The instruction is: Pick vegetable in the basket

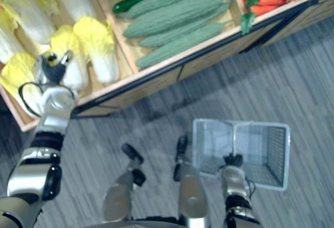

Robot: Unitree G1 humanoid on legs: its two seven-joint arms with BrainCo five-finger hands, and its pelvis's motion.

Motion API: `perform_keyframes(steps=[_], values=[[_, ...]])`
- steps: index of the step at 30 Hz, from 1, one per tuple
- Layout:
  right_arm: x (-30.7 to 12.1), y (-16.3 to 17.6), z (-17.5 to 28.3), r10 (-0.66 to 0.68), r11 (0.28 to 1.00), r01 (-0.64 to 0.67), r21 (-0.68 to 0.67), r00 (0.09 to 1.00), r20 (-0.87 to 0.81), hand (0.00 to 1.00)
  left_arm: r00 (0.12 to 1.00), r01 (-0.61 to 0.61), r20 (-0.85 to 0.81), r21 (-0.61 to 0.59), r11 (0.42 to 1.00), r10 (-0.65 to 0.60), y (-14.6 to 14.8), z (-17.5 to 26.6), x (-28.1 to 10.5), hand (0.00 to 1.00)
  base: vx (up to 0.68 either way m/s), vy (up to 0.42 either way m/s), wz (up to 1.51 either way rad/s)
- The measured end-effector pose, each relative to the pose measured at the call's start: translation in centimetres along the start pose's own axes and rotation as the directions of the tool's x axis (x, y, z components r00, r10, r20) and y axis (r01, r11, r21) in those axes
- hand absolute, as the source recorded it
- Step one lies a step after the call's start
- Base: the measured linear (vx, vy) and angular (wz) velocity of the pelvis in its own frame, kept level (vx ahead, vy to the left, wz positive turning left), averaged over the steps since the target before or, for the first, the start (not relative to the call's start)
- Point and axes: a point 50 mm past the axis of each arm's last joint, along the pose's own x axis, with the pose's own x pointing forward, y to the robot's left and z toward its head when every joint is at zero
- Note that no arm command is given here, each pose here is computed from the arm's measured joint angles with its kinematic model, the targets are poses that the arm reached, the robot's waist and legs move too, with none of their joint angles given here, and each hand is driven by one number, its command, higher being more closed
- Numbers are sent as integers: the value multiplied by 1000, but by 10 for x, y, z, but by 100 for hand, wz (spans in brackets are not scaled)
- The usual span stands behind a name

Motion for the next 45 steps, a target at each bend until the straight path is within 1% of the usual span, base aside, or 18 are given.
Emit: perform_keyframes(steps=[5,9,10,12,16,19,22,27,29,31,33,36,38,39,41,43,44,45], values=[[-5,-1,23,-6,997,-2,76,994,110,100,1000,26,-8,11,1000,-26,-5,0,-3,100,-2,-6,-11],[-7,-4,28,-8,998,-3,69,987,158,100,993,121,-15,25,992,-120,-21,-6,-17,100,27,-15,14],[-8,-1,29,3,999,-11,48,985,172,100,990,139,-26,29,990,-138,-24,-10,-22,100,20,-19,28],[-8,-2,27,2,999,-9,40,986,170,100,990,143,-23,28,989,-142,-24,-11,-24,100,19,-22,27],[-8,-7,19,-7,1000,3,26,990,144,100,986,169,-18,73,983,-168,-23,-23,-35,100,27,-18,28],[-7,-12,15,-24,1000,23,7,991,133,100,988,154,0,65,986,-154,-17,-25,-42,100,11,-3,19],[-5,-23,3,-52,999,53,-13,995,88,100,989,132,55,87,987,-137,-7,-25,-54,100,30,0,9],[-10,-48,-27,-108,993,108,-38,994,-2,100,963,32,260,166,986,-75,16,-2,-76,100,33,1,18],[-14,-57,-38,-129,991,127,-44,991,-41,100,945,27,318,157,987,-76,18,7,-87,100,-1,8,16],[-16,-61,-44,-137,990,134,-50,989,-58,100,934,36,348,141,989,-83,14,14,-97,100,-29,22,2],[-17,-62,-48,-138,989,135,-55,988,-68,100,920,84,372,114,990,-121,3,22,-109,100,-36,21,-1],[-19,-65,-50,-145,988,141,-59,987,-69,100,880,189,431,72,979,-201,-18,38,-130,100,1,8,-2],[-24,-67,-50,-151,988,148,-52,987,-54,100,811,311,502,60,948,-298,-38,52,-154,100,26,29,-7],[-26,-67,-50,-151,988,149,-48,987,-50,100,791,351,515,62,934,-331,-44,54,-161,100,39,23,-19],[-30,-58,-44,-135,991,135,-15,991,-18,100,697,515,529,102,851,-485,-71,57,-193,100,43,22,-49],[-31,-47,-32,-112,994,112,-3,993,28,100,639,599,508,142,788,-577,-87,53,-210,100,37,41,-92],[-30,-31,-14,-69,998,69,4,993,91,100,591,661,478,174,730,-650,-98,47,-222,100,52,69,-122],[-30,-23,-7,-42,999,42,-1,992,117,100,578,677,468,182,713,-668,-101,45,-226,100,75,85,-153]])
